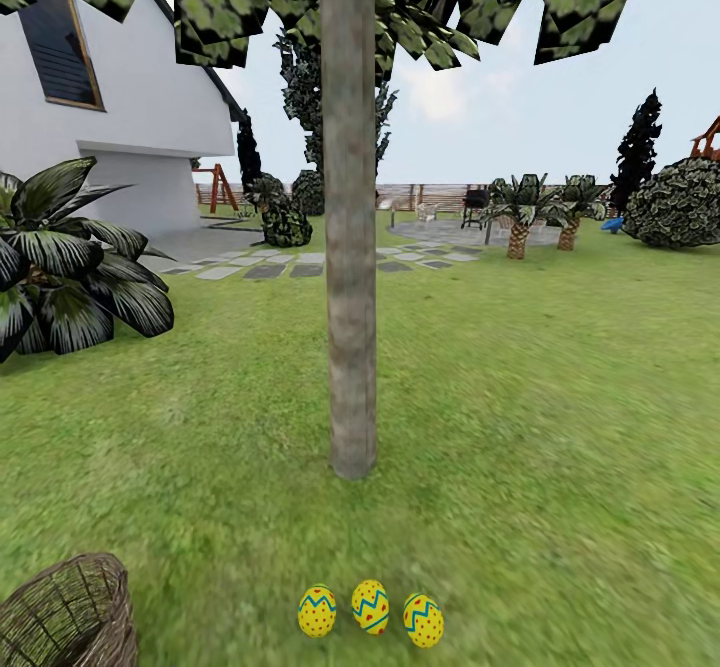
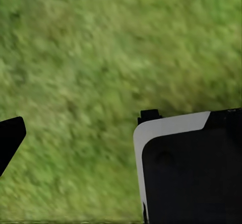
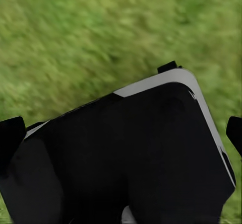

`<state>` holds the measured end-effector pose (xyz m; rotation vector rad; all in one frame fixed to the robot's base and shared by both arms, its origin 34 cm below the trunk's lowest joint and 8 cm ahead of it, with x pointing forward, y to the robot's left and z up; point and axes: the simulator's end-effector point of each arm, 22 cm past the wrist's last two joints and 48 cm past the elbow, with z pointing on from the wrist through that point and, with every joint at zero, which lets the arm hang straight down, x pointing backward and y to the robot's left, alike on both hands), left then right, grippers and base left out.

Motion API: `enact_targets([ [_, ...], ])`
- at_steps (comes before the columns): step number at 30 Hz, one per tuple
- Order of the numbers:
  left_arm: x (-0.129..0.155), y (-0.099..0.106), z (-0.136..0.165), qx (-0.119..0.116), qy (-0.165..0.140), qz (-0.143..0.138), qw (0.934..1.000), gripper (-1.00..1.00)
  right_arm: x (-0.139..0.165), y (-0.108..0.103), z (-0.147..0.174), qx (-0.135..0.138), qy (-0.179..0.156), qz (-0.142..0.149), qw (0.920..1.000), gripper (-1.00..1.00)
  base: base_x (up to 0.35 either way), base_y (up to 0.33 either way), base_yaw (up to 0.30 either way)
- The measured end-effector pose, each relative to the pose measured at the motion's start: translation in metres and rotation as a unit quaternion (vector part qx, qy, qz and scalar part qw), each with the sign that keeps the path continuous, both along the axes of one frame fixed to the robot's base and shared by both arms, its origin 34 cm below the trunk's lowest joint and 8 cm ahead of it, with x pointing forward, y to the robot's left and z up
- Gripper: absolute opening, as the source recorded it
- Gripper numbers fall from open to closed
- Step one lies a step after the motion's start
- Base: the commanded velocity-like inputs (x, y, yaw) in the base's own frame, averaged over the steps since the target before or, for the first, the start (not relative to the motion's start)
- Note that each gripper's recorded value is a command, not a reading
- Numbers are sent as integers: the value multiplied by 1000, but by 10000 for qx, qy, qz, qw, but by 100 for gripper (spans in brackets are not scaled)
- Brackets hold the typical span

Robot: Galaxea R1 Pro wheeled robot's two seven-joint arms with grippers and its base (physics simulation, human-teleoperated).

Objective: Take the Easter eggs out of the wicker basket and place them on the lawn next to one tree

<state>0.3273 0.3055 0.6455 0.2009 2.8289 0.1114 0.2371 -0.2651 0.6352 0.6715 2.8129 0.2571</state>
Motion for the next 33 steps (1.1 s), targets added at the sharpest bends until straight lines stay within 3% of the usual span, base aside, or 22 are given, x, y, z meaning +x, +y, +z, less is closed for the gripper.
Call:
enact_targets([
  [33, -12, -8, -3, -51, 81, -69, 9999, 100, -22, 17, -5, 146, 248, -15, 9996, 100, 0, 0, 0],
])
